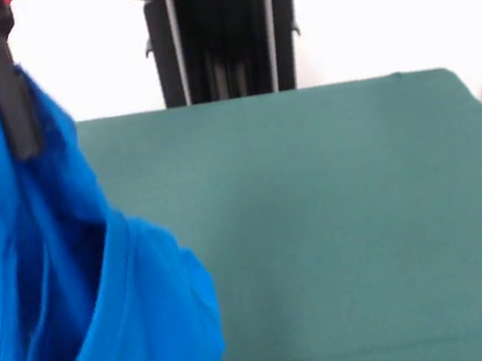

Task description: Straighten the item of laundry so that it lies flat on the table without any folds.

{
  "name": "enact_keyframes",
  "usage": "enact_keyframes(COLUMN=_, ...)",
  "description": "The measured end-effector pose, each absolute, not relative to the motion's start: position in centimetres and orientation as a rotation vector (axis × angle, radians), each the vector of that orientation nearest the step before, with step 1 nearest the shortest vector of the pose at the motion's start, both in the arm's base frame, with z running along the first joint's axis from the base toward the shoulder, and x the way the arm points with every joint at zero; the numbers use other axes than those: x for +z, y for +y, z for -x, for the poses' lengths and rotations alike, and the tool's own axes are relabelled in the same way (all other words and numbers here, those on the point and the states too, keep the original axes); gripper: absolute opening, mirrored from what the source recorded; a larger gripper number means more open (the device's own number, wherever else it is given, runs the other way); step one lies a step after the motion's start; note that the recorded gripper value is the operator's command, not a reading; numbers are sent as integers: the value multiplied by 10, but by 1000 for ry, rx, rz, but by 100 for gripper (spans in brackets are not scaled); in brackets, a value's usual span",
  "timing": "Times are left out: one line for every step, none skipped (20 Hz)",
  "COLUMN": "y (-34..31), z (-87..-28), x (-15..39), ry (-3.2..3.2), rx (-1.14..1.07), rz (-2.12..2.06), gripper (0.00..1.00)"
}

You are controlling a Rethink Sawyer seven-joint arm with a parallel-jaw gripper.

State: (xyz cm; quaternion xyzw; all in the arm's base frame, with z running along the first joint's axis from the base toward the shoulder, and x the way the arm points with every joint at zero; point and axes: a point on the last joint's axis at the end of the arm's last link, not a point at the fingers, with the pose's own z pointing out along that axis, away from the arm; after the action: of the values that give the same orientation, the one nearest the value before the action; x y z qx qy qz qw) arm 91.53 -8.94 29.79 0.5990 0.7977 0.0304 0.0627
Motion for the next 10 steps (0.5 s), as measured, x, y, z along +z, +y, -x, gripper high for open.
enact_keyframes(y=-88, z=-920, x=298, ry=2386, rx=118, rz=-1787, gripper=0)
enact_keyframes(y=-85, z=-932, x=296, ry=2325, rx=166, rz=-1731, gripper=0)
enact_keyframes(y=-84, z=-936, x=296, ry=2305, rx=177, rz=-1711, gripper=0)
enact_keyframes(y=-83, z=-942, x=294, ry=2269, rx=190, rz=-1676, gripper=0)
enact_keyframes(y=-82, z=-948, x=292, ry=2234, rx=194, rz=-1638, gripper=0)
enact_keyframes(y=-80, z=-951, x=291, ry=2215, rx=192, rz=-1614, gripper=0)
enact_keyframes(y=-75, z=-960, x=287, ry=2155, rx=170, rz=-1525, gripper=0)
enact_keyframes(y=-73, z=-962, x=286, ry=2140, rx=159, rz=-1499, gripper=0)
enact_keyframes(y=-71, z=-963, x=284, ry=2127, rx=145, rz=-1474, gripper=0)
enact_keyframes(y=-67, z=-964, x=282, ry=2111, rx=128, rz=-1445, gripper=0)
